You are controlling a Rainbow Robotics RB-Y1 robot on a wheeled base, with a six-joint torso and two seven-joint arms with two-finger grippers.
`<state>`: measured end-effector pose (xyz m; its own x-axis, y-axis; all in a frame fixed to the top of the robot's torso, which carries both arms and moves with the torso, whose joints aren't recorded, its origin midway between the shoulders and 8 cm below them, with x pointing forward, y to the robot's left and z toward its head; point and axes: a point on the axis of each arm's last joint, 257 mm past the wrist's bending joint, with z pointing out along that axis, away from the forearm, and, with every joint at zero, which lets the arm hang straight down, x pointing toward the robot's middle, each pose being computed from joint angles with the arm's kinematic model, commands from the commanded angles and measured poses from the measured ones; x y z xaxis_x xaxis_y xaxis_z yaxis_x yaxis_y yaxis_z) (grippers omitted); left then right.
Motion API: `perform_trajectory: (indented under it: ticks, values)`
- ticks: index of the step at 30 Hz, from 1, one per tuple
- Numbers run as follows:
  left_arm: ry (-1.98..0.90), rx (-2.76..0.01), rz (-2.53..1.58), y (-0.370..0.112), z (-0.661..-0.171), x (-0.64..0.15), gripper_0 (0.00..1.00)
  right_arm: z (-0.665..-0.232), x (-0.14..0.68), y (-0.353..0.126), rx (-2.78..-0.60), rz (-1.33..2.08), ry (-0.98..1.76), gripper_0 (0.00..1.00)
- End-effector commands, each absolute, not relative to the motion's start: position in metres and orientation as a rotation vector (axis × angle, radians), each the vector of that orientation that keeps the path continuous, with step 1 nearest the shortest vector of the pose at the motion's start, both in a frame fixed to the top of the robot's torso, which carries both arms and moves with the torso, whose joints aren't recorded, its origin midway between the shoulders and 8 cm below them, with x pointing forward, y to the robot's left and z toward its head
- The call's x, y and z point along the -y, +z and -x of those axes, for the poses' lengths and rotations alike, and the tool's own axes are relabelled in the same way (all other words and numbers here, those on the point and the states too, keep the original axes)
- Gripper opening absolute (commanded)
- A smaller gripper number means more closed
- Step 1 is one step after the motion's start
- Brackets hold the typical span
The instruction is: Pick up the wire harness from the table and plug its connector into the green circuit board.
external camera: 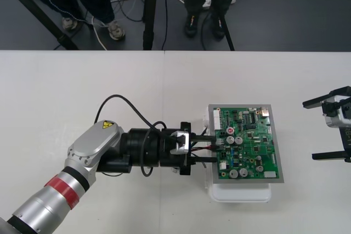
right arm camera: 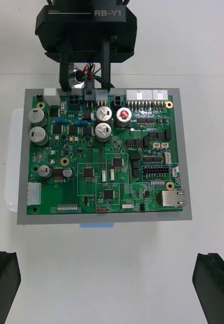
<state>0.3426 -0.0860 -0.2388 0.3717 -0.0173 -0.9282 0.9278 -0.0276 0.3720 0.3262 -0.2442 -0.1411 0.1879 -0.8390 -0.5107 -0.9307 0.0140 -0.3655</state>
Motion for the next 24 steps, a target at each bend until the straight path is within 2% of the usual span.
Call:
perform_trajectory:
  ticks: [1,24]
  values:
    - [-0.948,-0.833,-1.385,-0.229,-0.328,0.103,0.64,-0.326,0.235,-0.138,-1.591,1.884,0.163,1.00]
    - [-0.911,-0.900,-1.370,-0.227,-0.351,0.033,0.64,-0.326,0.235,-0.138,-1.591,1.884,0.163,1.00]
